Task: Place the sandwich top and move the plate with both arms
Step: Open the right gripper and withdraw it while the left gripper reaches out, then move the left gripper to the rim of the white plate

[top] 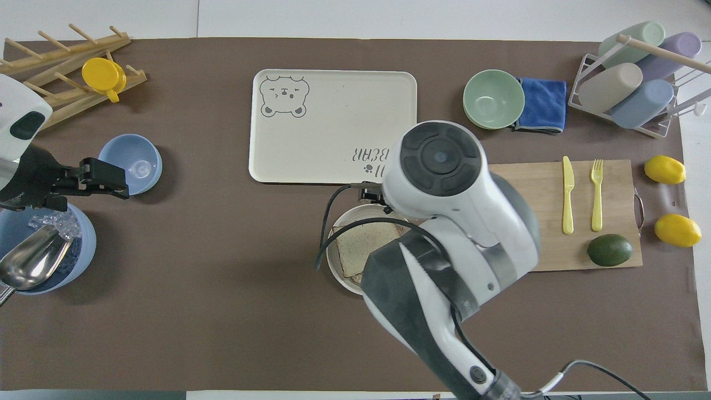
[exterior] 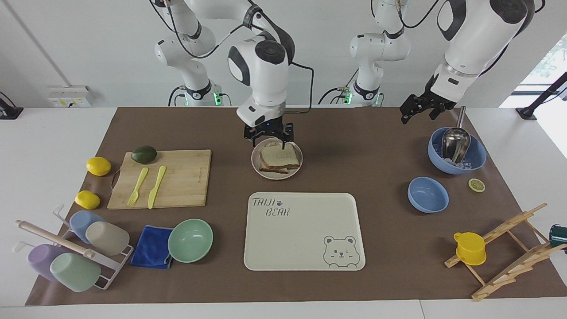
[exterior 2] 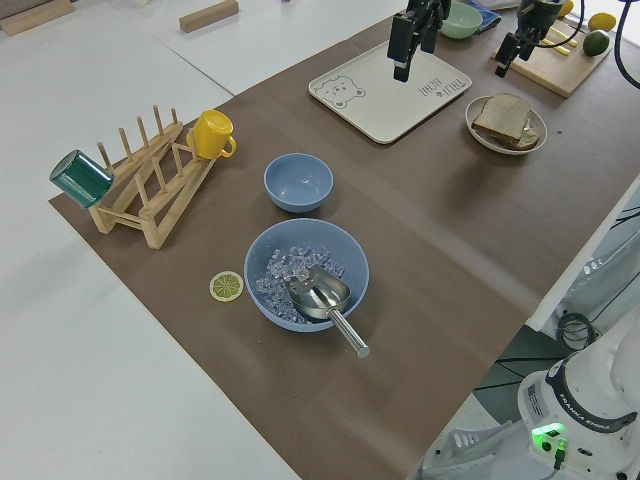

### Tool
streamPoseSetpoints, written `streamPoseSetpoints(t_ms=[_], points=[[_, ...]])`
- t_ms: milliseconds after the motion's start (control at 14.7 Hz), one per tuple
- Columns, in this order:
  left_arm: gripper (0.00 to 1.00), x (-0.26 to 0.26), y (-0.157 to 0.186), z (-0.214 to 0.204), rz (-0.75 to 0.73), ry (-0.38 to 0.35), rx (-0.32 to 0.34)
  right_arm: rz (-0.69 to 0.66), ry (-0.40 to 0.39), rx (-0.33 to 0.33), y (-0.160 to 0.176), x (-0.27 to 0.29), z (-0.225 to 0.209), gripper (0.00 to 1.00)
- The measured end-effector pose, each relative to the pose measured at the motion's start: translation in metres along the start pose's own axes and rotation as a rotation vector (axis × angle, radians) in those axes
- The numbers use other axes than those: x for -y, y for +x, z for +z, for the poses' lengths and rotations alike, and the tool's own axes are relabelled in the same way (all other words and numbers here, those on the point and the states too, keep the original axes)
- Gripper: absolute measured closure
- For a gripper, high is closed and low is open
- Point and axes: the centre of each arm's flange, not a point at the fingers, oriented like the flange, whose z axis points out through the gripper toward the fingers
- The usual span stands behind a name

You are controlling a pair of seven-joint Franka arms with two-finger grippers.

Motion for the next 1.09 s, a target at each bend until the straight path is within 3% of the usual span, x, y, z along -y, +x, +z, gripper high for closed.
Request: streamPoseSetpoints(t_ms=[136,340,543,815,1087], points=[[0.00,0.000,0.001,0.000,0.000,-0.002,-0.006,0.063,0.031,0.019,0.030,-0.060,-0.027,0.00],[0.00,-0.003,0.003,0.008,0.004,-0.007,-0.029,0.023,0.021,0.089,0.051,-0.141,-0.060,0.00],[0.00,-0.015,-0.001,0.029,0.025,-0.010,-0.038,-0.030,0.008,0.132,0.044,-0.199,-0.093,0.00],[0.00,-0.051,-0.010,0.070,0.064,-0.046,-0.037,-0.089,-0.059,0.123,0.039,-0.261,-0.133,0.00],[0.00,-0.071,-0.014,0.117,0.053,-0.098,-0.029,-0.121,-0.069,0.132,0.033,-0.268,-0.152,0.00]])
